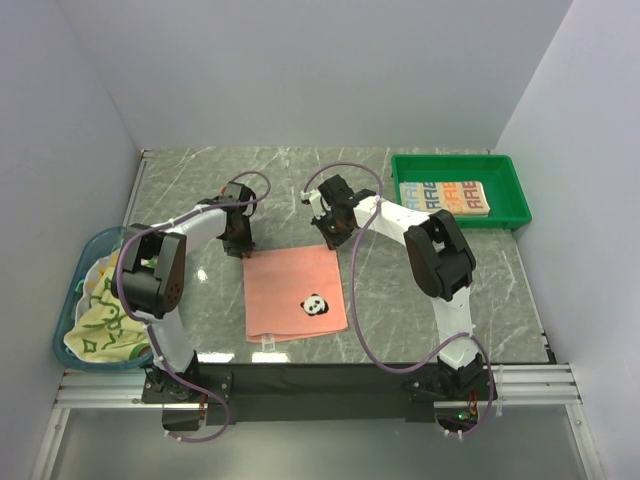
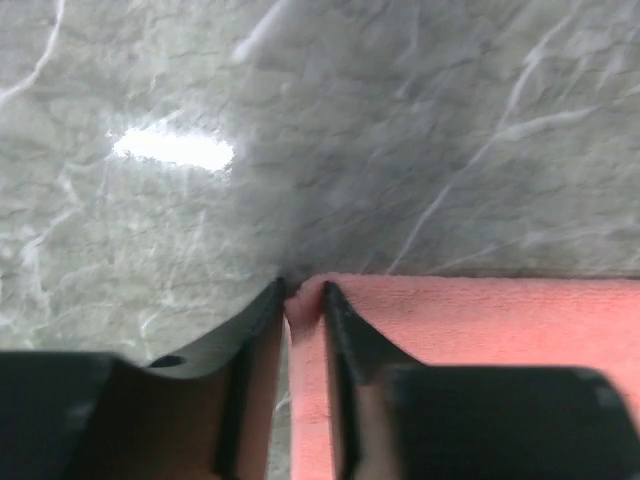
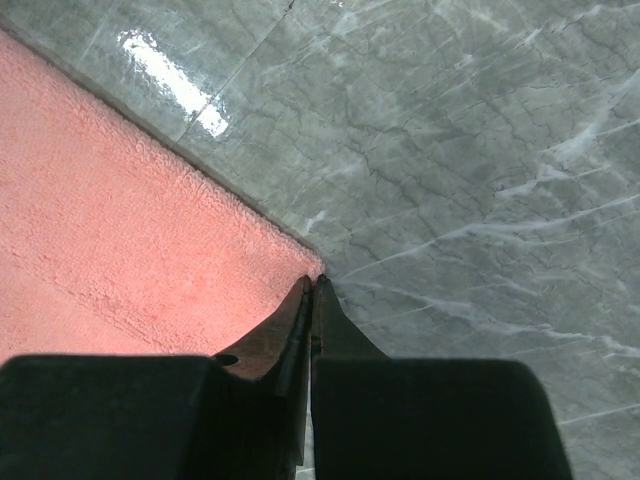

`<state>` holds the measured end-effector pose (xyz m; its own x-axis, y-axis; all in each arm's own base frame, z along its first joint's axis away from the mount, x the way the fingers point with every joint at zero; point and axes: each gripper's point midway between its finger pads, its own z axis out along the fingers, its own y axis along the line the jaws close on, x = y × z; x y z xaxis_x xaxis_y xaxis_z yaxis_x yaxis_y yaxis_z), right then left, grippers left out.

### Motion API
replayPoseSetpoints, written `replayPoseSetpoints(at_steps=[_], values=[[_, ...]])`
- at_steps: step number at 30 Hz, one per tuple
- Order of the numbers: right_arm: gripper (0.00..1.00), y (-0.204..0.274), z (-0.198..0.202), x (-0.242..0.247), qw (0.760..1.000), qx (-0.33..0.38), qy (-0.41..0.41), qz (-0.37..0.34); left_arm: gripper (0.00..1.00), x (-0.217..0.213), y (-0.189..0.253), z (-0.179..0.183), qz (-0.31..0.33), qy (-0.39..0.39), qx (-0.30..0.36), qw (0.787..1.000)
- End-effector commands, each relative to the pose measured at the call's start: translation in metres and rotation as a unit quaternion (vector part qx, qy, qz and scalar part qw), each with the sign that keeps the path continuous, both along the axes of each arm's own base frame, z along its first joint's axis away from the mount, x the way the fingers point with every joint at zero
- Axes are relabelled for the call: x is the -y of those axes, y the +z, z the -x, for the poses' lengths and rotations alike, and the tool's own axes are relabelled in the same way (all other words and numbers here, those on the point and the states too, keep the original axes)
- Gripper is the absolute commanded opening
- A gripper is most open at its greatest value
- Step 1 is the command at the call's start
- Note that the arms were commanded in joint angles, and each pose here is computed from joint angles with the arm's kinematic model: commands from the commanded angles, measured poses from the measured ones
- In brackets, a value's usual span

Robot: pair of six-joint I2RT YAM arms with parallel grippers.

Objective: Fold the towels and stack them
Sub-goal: Fold the towel

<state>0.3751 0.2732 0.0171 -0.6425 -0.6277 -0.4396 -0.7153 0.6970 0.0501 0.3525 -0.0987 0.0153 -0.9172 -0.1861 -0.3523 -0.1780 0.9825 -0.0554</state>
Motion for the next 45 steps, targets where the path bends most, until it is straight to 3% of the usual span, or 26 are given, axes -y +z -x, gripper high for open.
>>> replayPoseSetpoints(at_steps=[1,7,13,29,36,45], values=[[0.0,-0.012,0.02,0.012,0.999,-0.029,0.003,0.026,0.26,-0.006,-0.047,0.033,-0.015,0.004,-0.083,0.996],[0.0,-0.004,0.016,0.009,1.0,-0.016,0.003,0.013,0.01,-0.012,-0.044,0.031,-0.032,0.0,-0.078,0.996],[0.0,0.006,0.0,0.015,1.0,0.008,-0.017,0.012,0.01,-0.01,-0.022,0.011,-0.031,-0.01,-0.041,0.999],[0.0,0.072,-0.091,0.047,0.985,0.145,-0.092,0.011,0.01,0.02,0.049,-0.104,0.001,-0.049,0.148,0.988],[0.0,0.088,-0.092,0.052,0.979,0.176,-0.102,0.002,0.01,0.027,0.074,-0.11,0.022,-0.065,0.207,0.976],[0.0,0.11,-0.08,0.062,0.968,0.216,-0.126,-0.018,0.01,0.033,0.103,-0.092,0.059,-0.08,0.26,0.96]])
